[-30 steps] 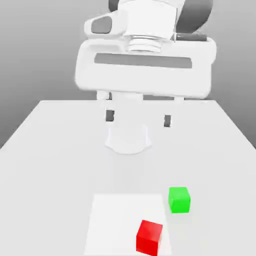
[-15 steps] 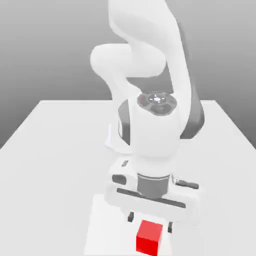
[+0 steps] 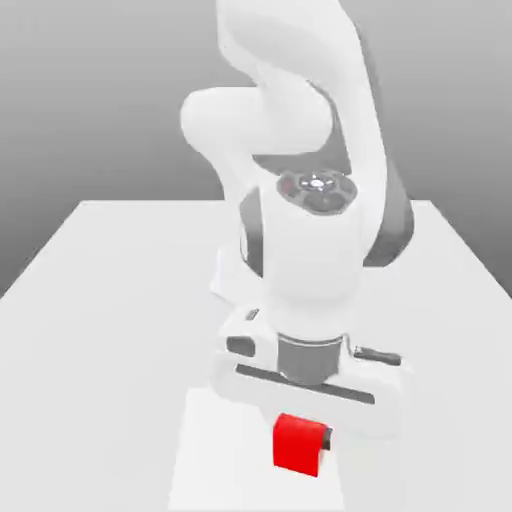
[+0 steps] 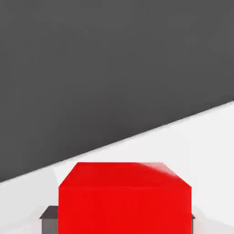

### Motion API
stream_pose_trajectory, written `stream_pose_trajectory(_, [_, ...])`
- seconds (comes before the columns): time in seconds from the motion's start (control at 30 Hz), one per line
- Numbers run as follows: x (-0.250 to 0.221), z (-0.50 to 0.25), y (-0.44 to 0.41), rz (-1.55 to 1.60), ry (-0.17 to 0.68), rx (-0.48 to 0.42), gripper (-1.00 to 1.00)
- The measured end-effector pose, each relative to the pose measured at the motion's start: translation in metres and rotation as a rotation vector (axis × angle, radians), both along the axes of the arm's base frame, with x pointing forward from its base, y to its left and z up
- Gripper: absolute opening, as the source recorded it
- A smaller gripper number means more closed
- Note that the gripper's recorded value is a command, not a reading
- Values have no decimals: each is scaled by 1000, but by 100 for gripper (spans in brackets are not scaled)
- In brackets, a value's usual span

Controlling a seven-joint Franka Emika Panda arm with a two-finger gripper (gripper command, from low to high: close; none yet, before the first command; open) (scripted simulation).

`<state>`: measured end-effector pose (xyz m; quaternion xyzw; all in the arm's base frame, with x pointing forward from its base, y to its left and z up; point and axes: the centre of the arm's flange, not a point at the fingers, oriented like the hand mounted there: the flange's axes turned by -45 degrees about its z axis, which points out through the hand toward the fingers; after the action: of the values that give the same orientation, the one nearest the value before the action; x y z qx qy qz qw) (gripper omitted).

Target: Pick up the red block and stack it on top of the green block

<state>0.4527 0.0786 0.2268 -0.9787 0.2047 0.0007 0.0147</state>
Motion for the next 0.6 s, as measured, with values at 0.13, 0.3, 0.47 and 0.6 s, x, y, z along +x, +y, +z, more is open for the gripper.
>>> stream_pose_trajectory(0.13, [-41, 18, 43, -95, 4, 18, -100])
stream_pose_trajectory(0.3, [-92, 23, 62, -269, 10, -2, -100])
stream_pose_trajectory(0.47, [-113, 11, 64, -358, 3, -31, -100])
stream_pose_trajectory(0.6, [-111, -8, 64, -365, -1, -35, -100])
